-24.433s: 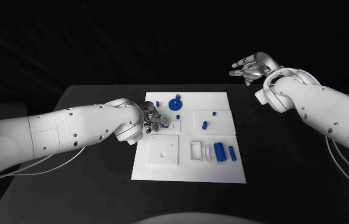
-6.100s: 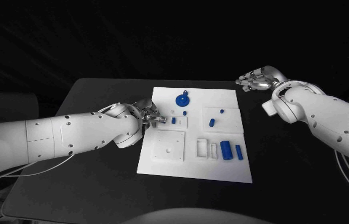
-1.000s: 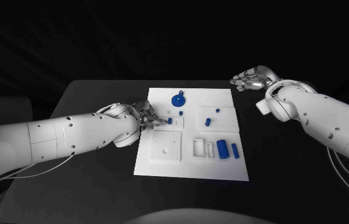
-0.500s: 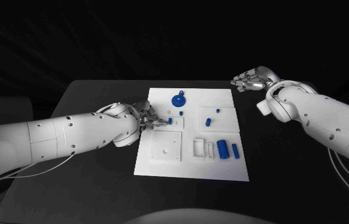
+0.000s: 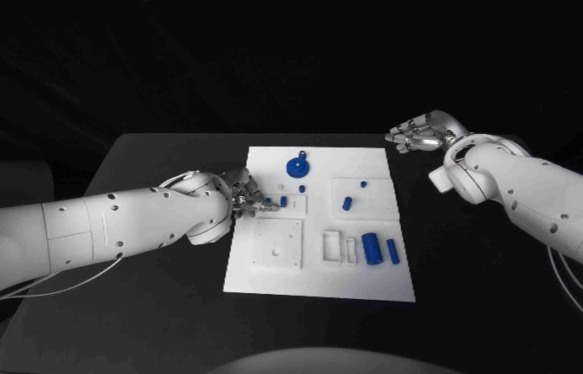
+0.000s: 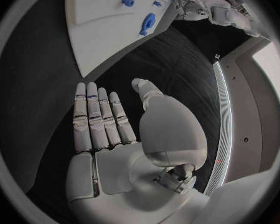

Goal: Assemble the parts on the task board

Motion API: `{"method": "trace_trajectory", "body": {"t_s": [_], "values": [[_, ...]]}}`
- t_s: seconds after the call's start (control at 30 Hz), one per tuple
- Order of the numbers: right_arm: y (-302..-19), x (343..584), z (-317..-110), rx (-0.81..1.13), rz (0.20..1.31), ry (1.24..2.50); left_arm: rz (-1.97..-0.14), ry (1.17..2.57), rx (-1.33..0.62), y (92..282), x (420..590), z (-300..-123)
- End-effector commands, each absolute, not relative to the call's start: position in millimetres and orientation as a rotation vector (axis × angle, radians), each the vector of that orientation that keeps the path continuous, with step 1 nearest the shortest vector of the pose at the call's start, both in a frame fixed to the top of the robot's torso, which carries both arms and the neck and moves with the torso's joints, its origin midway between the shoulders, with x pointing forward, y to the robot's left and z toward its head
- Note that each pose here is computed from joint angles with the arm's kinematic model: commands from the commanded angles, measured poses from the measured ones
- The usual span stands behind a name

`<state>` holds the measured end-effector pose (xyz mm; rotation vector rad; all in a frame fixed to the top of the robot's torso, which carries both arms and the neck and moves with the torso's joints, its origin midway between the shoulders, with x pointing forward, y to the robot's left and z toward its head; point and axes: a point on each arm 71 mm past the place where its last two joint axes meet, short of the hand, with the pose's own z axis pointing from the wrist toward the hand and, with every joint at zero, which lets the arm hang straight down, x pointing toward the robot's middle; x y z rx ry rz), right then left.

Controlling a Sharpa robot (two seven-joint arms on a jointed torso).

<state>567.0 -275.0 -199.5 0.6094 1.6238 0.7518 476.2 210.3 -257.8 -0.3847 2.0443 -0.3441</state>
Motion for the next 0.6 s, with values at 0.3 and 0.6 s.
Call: {"method": "trace_trajectory", "body": {"t_s": [0.3,0.6], "values": [[-273.7,566.4,-200.3,0.6,0.761,1.631,-0.305,2.128,-0.364,212.9,469.6,-269.5],[-274.9,566.0,-201.2,0.602,0.758,1.632,-0.301,2.152,-0.357,218.7,466.3,-269.8]]}}
